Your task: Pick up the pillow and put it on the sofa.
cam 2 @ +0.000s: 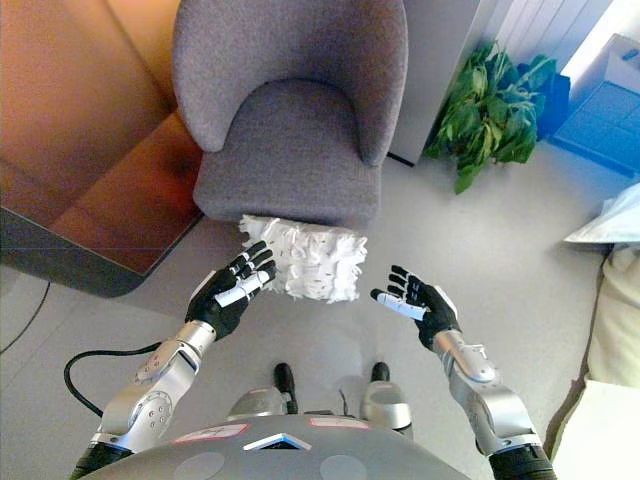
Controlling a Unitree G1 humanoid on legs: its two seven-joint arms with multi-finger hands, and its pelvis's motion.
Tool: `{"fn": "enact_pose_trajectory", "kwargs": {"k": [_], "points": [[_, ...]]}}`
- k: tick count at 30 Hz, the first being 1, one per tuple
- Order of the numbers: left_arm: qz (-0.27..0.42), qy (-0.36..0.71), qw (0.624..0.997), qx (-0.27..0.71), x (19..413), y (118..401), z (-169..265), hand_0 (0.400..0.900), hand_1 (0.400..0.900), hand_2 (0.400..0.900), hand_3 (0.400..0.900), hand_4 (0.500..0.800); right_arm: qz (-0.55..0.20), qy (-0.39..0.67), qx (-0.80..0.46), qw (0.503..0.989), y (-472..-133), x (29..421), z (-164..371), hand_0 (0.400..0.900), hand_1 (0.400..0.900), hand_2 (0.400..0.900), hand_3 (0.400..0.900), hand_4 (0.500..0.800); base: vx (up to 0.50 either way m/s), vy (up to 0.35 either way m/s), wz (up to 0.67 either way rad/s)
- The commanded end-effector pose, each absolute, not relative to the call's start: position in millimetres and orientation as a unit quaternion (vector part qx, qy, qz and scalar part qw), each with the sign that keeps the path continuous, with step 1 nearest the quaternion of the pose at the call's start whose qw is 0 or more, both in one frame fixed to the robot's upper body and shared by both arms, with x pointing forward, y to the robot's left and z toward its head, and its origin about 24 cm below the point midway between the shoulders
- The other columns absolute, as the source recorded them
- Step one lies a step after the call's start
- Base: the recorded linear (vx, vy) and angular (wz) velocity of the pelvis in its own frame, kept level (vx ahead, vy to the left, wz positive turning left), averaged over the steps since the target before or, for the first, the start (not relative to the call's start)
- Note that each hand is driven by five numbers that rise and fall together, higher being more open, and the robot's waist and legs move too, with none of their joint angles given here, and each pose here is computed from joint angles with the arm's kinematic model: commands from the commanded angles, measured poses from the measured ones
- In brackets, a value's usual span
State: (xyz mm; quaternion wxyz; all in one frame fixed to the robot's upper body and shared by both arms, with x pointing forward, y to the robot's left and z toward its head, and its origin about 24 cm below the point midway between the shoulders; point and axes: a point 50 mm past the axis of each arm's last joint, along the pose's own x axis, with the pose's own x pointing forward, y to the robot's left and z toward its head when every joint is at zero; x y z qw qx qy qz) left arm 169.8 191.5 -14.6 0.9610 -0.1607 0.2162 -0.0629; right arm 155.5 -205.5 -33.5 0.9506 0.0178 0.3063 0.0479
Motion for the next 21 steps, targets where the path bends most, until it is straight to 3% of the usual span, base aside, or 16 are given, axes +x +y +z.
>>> {"fn": "enact_pose_trajectory", "kwargs": {"k": [1, 21], "points": [[-0.081, 0.117, 0.975, -0.170, 194.3, 195.5, 18.8, 0.900, 0.900, 0.900, 0.900, 0.800, 0.053, 0.215, 0.020, 0.975, -203.1, 177.4, -4.3, 0.900, 0.900, 0.900, 0.900, 0.800, 0.000, 0.000, 0.00], [-0.078, 0.117, 0.978, -0.153, 190.9, 198.4, 18.5, 0.900, 0.900, 0.900, 0.900, 0.800, 0.051, 0.211, 0.008, 0.976, -203.5, 176.3, -5.0, 0.900, 0.900, 0.900, 0.900, 0.800, 0.004, -0.002, 0.00]]}}
